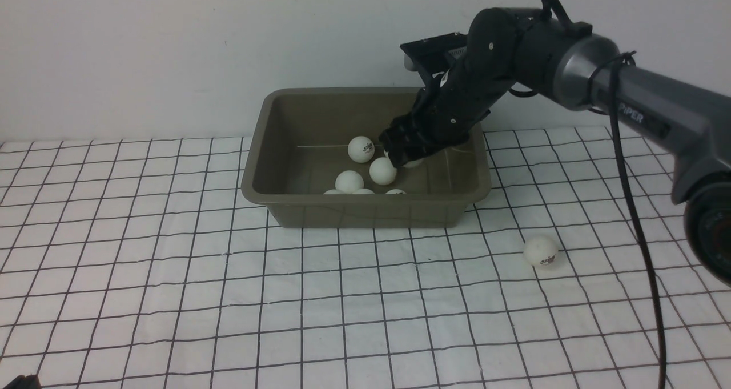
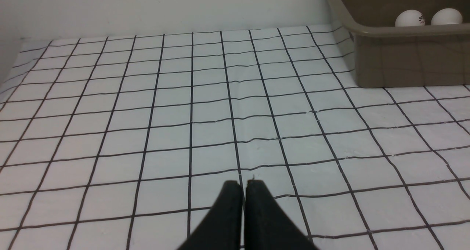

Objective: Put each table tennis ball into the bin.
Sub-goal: Use the right arm to put the table tennis ball into the box, then use the right arm to clamp the table tennis ball closest to it

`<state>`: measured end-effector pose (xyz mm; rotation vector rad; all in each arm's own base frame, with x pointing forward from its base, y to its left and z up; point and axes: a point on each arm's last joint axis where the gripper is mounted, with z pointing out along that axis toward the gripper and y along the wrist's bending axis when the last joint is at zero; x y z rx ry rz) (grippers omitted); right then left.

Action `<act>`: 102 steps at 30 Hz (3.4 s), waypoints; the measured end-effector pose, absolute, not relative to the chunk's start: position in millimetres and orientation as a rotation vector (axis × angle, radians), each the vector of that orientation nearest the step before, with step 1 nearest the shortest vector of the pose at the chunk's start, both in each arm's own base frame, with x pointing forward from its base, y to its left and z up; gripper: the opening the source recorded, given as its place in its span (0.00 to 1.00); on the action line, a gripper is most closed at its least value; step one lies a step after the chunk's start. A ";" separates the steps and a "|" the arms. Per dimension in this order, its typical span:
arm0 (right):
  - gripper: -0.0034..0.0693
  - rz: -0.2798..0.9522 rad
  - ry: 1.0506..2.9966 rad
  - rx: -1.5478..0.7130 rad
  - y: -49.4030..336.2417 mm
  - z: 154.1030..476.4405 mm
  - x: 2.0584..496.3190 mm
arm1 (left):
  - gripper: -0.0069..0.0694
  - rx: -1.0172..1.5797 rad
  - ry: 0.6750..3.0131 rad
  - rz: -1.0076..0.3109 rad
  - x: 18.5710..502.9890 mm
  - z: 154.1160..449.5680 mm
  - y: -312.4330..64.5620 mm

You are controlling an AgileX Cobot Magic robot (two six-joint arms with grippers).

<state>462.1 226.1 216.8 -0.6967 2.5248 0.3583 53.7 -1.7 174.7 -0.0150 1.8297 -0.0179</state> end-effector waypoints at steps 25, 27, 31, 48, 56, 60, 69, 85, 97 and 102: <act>0.69 0.062 2.492 -0.574 157.6 342.8 431.3 | 0.08 -0.015 1.830 -0.018 53.7 174.7 -1.7; 0.69 0.055 2.491 -0.531 143.5 352.5 426.3 | 0.08 -0.015 1.830 -0.018 53.7 174.7 -1.7; 0.69 0.022 2.527 -0.427 100.7 366.2 404.4 | 0.08 -0.015 1.830 -0.018 53.7 174.7 -1.7; 0.69 0.220 2.851 -0.355 82.5 260.9 377.9 | 0.08 -0.015 1.830 -0.018 53.7 174.7 -1.7; 0.69 0.233 2.876 -0.401 86.3 226.7 392.3 | 0.08 -0.015 1.830 -0.018 53.7 174.7 -1.7; 0.69 0.239 2.891 -0.405 87.5 214.5 396.4 | 0.08 -0.015 1.830 -0.018 53.7 174.7 -1.7; 0.69 0.240 2.934 -0.438 88.7 191.0 401.7 | 0.08 -0.015 1.830 -0.018 53.7 174.7 -1.7; 0.67 0.230 2.982 -0.536 113.4 156.2 402.3 | 0.08 -0.015 1.830 -0.018 53.7 174.7 -1.7; 0.54 0.072 2.998 -0.572 104.1 155.5 403.3 | 0.08 -0.015 1.830 -0.018 53.7 174.7 -1.7; 0.54 -0.009 2.951 -0.592 100.5 185.1 411.5 | 0.08 -0.015 1.830 -0.018 53.7 174.7 -1.7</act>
